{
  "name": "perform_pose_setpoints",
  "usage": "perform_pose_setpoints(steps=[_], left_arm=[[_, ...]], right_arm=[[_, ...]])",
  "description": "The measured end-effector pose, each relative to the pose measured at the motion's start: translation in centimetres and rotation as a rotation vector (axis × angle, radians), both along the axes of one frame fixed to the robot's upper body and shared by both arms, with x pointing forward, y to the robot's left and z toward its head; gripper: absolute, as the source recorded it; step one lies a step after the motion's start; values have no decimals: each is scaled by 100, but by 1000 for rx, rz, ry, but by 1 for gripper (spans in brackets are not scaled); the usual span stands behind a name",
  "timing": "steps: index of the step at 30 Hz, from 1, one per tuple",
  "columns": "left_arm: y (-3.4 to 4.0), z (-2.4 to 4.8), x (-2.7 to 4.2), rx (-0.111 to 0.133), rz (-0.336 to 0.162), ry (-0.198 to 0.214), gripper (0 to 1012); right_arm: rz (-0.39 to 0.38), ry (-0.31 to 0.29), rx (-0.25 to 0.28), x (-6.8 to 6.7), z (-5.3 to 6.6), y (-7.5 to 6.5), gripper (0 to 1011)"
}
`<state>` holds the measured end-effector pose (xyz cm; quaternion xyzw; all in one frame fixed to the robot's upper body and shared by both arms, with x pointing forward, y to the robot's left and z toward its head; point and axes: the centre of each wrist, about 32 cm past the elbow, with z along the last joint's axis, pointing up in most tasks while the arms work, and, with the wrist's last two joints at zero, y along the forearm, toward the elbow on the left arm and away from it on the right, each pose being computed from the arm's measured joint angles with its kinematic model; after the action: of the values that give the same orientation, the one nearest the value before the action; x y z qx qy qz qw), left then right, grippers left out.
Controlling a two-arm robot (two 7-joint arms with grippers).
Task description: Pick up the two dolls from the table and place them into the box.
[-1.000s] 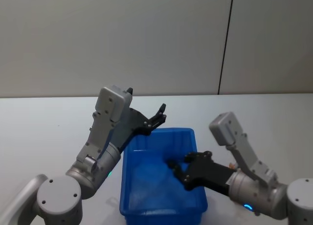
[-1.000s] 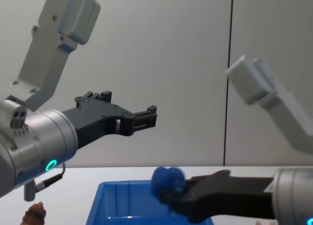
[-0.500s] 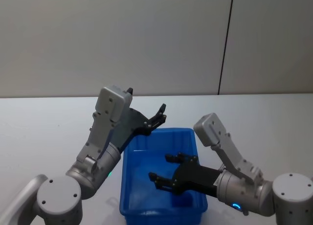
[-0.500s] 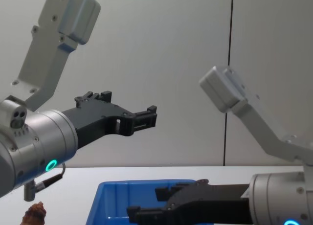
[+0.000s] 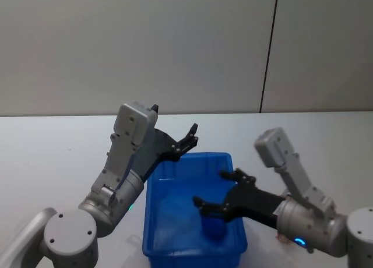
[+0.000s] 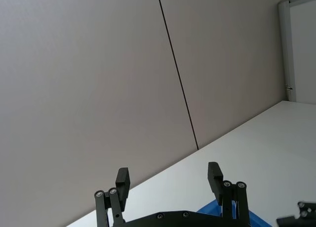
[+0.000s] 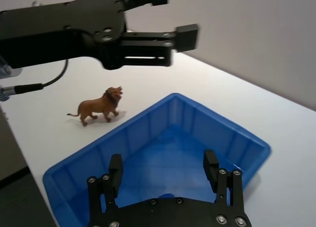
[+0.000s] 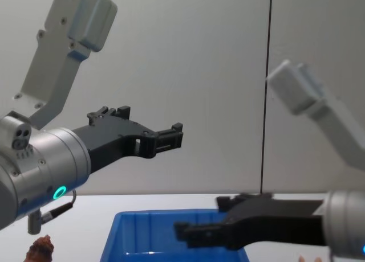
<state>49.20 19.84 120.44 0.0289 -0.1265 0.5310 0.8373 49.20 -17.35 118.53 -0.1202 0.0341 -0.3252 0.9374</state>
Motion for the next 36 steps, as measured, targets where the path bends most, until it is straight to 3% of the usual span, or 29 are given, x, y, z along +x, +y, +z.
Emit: perform_pose_setpoints(steps=[9,20,29,36], left_arm=[[0,0,0,0,0,0,1001],[0,0,0,0,0,0,1001],[0,0,0,0,0,0,1001],[0,0,0,0,0,0,1001]], right_arm=[[-115,-12,17,-186,13,-263,1001],[-285,52,30,-513,-84,-558,1001],[-407,96,7,-762,-184,-712,1001],[-452,100,-11,-865,-226,-752,1001]])
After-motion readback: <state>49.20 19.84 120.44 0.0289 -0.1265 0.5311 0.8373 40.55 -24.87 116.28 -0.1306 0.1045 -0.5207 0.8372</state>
